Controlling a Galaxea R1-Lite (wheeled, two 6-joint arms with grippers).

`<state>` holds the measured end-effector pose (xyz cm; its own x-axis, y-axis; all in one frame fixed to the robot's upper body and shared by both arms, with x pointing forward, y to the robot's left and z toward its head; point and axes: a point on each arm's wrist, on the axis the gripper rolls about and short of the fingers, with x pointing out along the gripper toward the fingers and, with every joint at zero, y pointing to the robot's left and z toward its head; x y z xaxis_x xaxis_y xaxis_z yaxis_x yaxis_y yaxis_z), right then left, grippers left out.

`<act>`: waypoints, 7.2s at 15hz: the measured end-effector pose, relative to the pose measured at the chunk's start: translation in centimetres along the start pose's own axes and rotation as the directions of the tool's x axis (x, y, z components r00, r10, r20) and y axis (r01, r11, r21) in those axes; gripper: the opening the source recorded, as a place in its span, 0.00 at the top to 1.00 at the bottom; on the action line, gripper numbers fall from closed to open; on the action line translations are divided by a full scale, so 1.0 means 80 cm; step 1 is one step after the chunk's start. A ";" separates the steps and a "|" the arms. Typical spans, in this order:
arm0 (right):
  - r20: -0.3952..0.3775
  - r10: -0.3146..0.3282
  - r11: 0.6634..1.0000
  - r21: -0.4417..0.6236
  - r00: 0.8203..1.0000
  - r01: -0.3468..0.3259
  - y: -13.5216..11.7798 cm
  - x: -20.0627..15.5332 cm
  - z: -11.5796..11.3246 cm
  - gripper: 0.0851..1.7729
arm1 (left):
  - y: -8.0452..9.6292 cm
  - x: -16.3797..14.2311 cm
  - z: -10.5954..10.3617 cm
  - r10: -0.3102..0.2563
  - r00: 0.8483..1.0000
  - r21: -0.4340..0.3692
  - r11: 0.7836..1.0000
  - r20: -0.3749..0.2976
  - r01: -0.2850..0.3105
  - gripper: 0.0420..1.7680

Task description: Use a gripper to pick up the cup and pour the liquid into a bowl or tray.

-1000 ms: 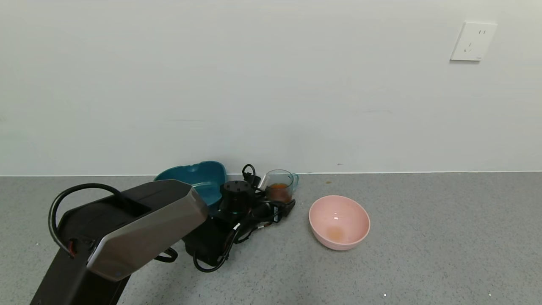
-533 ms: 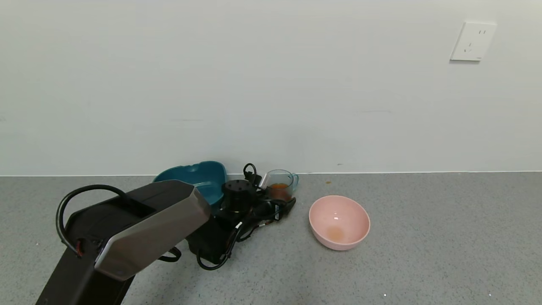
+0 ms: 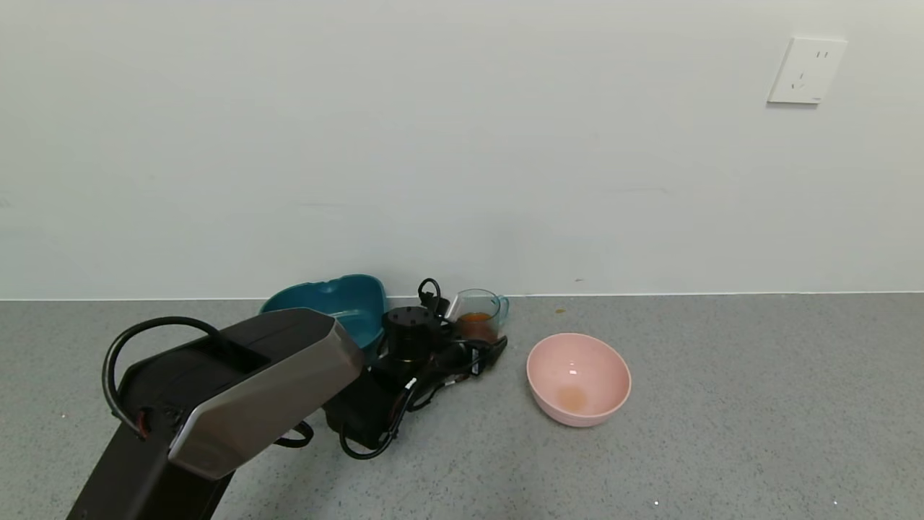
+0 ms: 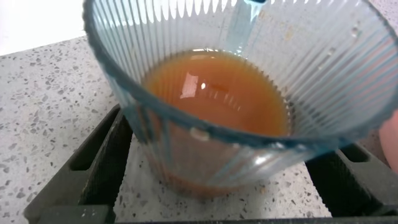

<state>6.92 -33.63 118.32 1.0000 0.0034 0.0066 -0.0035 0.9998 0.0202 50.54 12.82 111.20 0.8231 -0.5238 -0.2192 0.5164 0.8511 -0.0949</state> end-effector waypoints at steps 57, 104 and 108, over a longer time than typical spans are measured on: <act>0.000 0.000 1.000 0.000 1.000 0.000 0.000 0.000 0.000 0.04 | -0.096 -0.073 0.118 0.061 0.995 0.375 0.923 0.073 -0.084 0.27; 0.000 0.000 1.000 0.000 1.000 0.000 0.000 0.000 0.000 0.04 | -0.140 -0.065 0.098 0.156 0.986 0.799 0.584 0.060 -0.141 0.27; 0.000 0.000 1.000 0.000 1.000 0.000 0.000 0.000 0.000 0.04 | -0.143 -0.065 0.094 0.161 0.985 0.827 0.545 0.055 -0.136 0.27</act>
<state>6.92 -33.63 118.32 1.0000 0.0034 0.0068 -0.0035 0.9998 0.0202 42.13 5.53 120.74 0.9074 -0.3810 -0.1776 0.3653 0.5058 0.7815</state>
